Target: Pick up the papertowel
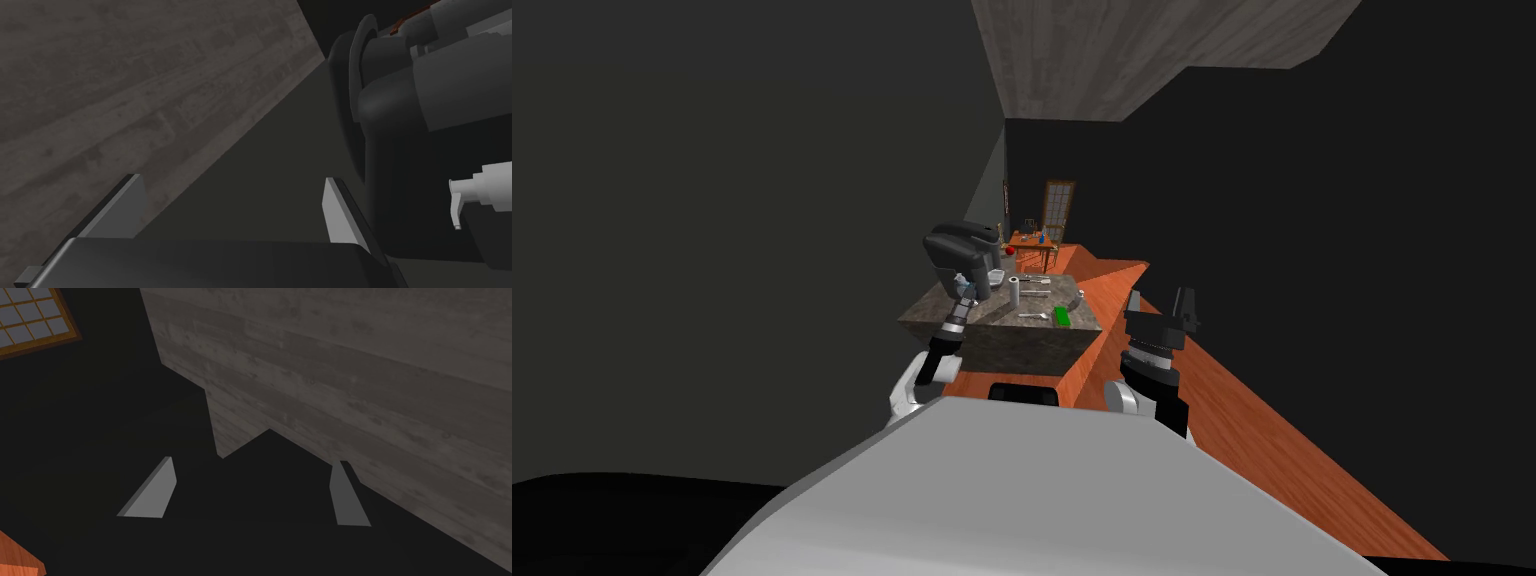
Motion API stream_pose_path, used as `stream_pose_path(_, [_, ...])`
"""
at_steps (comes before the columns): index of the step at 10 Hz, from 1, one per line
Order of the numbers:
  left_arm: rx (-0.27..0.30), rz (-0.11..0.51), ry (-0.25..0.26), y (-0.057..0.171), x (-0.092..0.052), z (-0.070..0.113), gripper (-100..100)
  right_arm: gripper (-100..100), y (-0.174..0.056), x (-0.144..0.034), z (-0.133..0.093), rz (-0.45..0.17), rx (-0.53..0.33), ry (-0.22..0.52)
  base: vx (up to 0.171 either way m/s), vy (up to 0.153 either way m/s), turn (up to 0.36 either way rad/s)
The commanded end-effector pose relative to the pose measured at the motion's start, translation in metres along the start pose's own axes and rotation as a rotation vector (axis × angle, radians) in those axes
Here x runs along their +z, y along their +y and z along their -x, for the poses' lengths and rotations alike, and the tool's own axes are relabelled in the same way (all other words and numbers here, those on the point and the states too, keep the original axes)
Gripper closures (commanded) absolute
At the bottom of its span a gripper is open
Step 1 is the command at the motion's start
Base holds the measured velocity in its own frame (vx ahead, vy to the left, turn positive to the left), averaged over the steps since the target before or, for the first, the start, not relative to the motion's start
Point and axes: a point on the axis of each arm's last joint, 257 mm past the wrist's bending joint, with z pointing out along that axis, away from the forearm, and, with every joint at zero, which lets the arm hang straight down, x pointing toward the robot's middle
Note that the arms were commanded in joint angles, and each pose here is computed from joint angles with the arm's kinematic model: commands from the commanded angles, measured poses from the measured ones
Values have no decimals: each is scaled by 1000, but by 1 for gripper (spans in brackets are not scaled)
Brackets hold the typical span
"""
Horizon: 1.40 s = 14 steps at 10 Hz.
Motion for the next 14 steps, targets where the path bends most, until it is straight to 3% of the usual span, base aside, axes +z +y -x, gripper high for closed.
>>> stream_pose_path(1, [55,26,32,14,1,-11,-100,0,0,0,0,0,0,0,4,-75,-63])
stream_pose_path(8, [319,147,180,87,-13,-33,-100,0,0,0,0,0,0,0,20,-94,-52])
stream_pose_path(13, [513,232,283,140,-31,-33,-100,0,0,0,0,0,0,0,51,-109,-33])
stream_pose_path(14, [582,263,318,160,-39,-29,-100,0,0,0,0,0,0,0,103,-141,-34])
